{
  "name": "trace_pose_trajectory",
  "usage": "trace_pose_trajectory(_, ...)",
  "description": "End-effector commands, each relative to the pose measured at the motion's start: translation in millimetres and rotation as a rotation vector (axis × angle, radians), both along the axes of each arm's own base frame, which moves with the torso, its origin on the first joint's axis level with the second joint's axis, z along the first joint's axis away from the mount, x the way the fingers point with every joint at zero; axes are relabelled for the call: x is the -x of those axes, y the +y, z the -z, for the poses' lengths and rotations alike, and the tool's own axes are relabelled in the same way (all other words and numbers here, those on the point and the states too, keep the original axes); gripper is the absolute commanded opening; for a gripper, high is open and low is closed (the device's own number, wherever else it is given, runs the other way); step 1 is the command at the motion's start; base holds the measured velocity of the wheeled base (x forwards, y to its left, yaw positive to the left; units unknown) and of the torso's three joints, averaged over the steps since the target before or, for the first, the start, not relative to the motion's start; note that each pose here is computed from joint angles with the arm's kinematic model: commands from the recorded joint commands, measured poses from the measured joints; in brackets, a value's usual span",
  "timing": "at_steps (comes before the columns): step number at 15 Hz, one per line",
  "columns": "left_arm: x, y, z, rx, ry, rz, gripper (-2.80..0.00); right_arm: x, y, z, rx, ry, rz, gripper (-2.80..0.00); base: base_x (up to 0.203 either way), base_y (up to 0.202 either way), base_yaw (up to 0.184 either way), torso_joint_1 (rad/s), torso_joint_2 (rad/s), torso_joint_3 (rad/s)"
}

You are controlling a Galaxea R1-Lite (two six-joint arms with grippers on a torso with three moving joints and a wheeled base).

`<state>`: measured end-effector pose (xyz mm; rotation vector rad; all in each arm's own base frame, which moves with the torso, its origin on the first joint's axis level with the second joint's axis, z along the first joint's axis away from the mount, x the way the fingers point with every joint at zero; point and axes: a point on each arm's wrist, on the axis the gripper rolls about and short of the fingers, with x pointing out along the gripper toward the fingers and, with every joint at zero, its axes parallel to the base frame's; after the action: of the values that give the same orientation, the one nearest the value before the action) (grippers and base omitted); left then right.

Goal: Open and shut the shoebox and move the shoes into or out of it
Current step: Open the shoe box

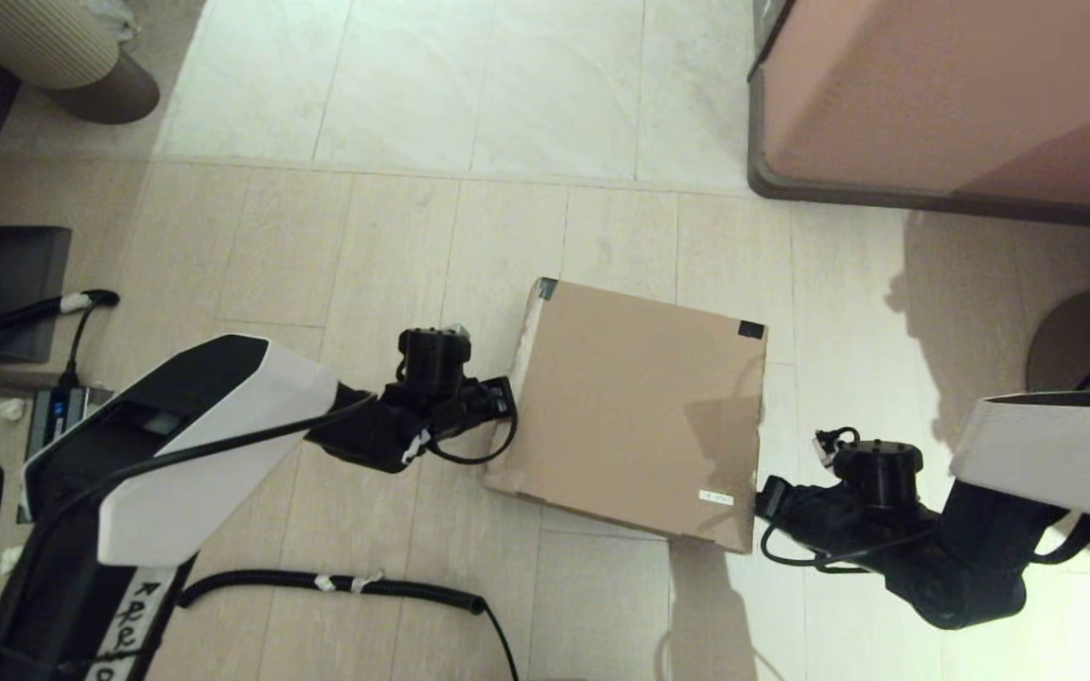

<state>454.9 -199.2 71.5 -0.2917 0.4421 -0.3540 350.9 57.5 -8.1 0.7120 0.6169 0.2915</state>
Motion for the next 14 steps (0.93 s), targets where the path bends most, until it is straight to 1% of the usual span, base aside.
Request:
trace_pose_trajectory(1,3,-1,-12,0.014,-0.024,0.004,-2.80,2,-1,-30,-0.123,-0.031,-0.038,-2.80,0.000,0.000,0.000,0.000,0.00,0.000)
trace_pose_trajectory(6,9,-3,-35,0.021,-0.039,0.012,-2.80,13,-7,-56,-0.287,0.009,-0.043,-2.80,0.000,0.000,0.000,0.000,0.00,0.000)
trace_pose_trajectory(9,12,-3,-49,0.030,-0.059,0.016,-2.80,22,-13,-65,-0.323,0.017,-0.030,-2.80,0.000,0.000,0.000,0.000,0.00,0.000)
trace_pose_trajectory(10,14,-2,-54,0.032,-0.064,0.016,-2.80,25,-14,-69,-0.346,0.027,-0.020,-2.80,0.000,0.000,0.000,0.000,0.00,0.000)
trace_pose_trajectory(12,17,-1,-67,0.036,-0.073,0.016,-2.80,29,-14,-81,-0.419,0.042,-0.022,-2.80,0.000,0.000,0.000,0.000,0.00,0.000)
trace_pose_trajectory(14,19,0,-80,0.041,-0.085,0.017,-2.80,32,-16,-93,-0.485,0.052,-0.053,-2.80,0.000,0.000,0.000,0.000,0.00,0.000)
